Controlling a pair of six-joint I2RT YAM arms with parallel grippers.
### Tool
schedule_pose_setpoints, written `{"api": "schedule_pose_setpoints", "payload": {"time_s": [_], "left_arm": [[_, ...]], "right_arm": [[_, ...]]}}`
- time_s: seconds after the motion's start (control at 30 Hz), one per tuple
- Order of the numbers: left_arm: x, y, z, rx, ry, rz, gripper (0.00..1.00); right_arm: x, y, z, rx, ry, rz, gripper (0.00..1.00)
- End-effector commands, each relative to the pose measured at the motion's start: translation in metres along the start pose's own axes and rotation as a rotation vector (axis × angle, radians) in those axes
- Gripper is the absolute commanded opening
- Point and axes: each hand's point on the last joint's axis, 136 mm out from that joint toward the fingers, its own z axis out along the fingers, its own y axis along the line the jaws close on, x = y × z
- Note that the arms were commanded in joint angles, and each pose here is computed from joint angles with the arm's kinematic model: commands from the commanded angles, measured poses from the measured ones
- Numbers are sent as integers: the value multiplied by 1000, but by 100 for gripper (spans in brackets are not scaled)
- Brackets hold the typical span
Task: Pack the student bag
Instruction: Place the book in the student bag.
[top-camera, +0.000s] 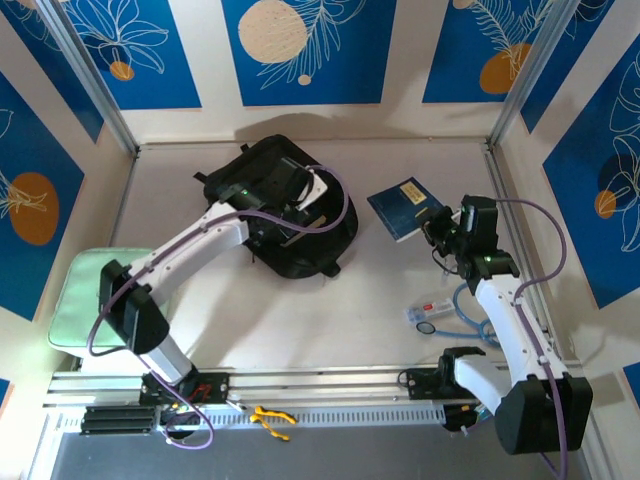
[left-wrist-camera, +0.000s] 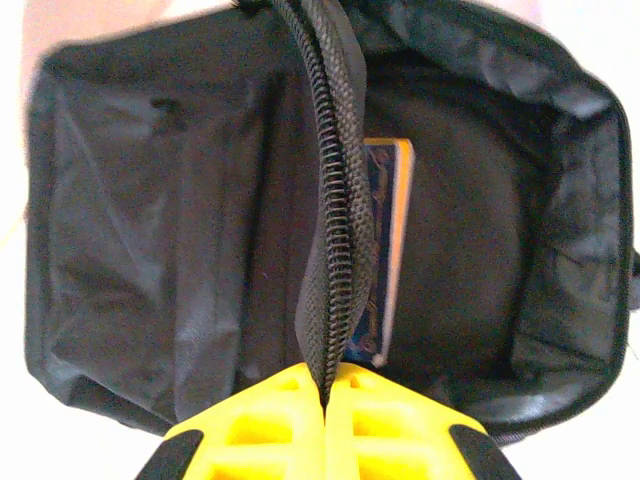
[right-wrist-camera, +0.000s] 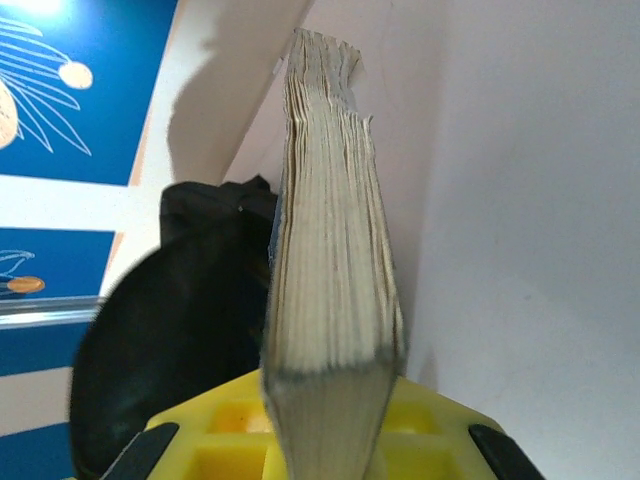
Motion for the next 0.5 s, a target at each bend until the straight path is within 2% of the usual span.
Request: {"api": "schedule_pose_setpoints", "payload": {"time_s": [0.0,0.13,0.47], "left_arm": [[-38,20,-19,-72,-205,-127,0],[-56,21,-31,-51,-329,-195,1],[-65,14,-40,12,-400,-239,0]], "right_arm": [[21,14,-8,-34,83,-27,0],[51,25,-2,-49,146,-32,0],[92,76,46,-161,305,-49,0]]}}
